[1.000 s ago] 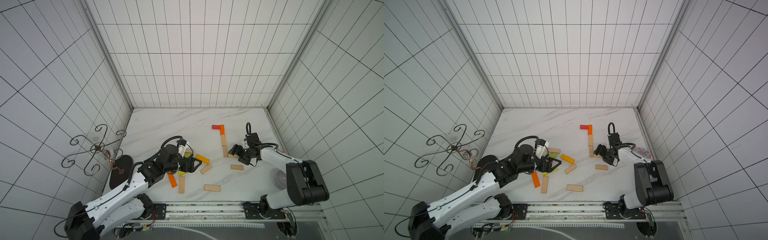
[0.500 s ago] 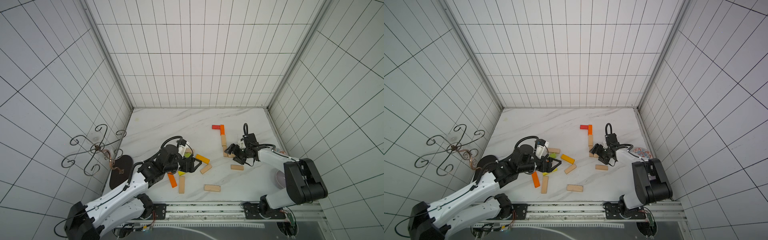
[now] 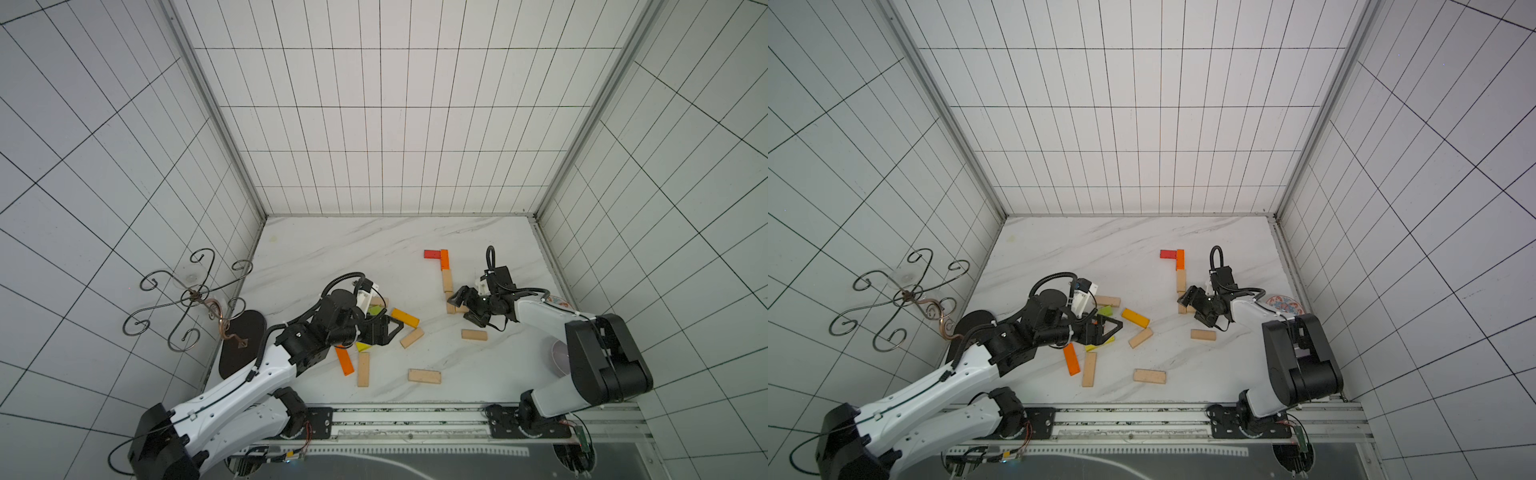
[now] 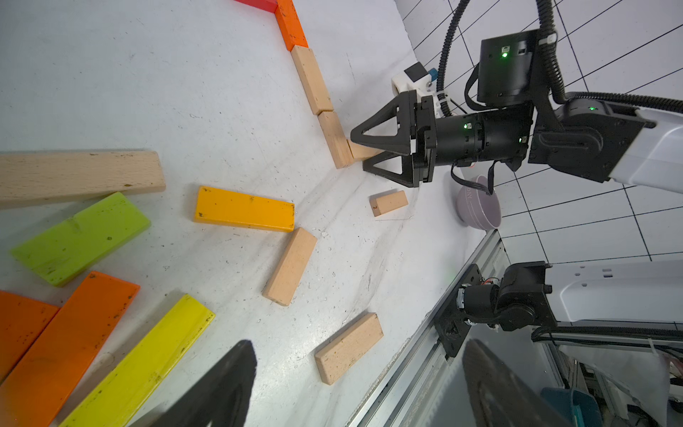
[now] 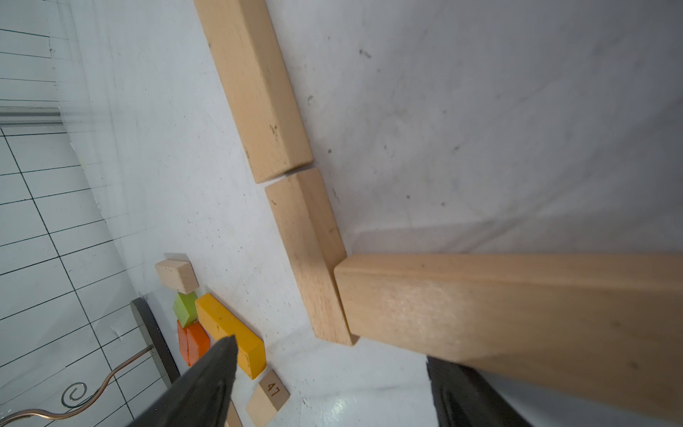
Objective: Assemble a giraffe with building blocks
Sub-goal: Assemble the building block at the center of the board.
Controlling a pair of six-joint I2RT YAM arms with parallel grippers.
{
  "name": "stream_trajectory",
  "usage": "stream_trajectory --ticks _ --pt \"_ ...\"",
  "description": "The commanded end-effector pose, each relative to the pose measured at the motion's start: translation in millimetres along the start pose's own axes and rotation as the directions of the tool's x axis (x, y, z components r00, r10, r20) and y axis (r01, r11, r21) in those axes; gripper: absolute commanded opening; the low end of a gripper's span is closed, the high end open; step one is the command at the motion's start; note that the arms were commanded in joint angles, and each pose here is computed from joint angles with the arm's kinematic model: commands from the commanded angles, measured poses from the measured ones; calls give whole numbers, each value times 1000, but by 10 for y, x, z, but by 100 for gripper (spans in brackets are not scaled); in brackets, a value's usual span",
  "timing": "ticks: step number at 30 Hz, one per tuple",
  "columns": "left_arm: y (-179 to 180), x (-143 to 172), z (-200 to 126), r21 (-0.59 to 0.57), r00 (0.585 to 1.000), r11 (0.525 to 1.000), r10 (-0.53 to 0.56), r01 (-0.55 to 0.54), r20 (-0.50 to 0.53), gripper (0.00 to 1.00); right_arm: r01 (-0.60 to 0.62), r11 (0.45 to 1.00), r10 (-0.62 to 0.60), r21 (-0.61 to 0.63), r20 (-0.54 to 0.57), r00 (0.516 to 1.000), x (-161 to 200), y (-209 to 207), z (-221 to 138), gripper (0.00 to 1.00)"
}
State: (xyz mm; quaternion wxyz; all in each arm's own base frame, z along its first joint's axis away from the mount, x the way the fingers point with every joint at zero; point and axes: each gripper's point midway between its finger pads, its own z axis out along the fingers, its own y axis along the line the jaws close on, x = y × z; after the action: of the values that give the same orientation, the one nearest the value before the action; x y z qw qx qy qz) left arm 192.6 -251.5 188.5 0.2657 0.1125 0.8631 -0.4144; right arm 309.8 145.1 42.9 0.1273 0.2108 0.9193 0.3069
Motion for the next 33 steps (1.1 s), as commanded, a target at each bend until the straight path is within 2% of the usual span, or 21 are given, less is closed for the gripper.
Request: stream_trajectory --ticks 1,12,23,33 --pt "-34 -20 -23 13 1000 1000 19 -19 20 88 2 996 1 87 -45 999 171 -199 -42 83" --pt "-52 -46 -28 15 1000 1000 22 -22 22 88 44 984 -36 172 -52 998 217 -388 -303 85" --pt "-61 -46 -41 14 1000 1000 22 -22 21 88 82 955 -92 284 21 996 -112 -563 -452 85" --pt "-68 -48 -43 16 1000 1000 21 -22 21 88 175 922 -205 346 53 977 -457 -474 -483 85"
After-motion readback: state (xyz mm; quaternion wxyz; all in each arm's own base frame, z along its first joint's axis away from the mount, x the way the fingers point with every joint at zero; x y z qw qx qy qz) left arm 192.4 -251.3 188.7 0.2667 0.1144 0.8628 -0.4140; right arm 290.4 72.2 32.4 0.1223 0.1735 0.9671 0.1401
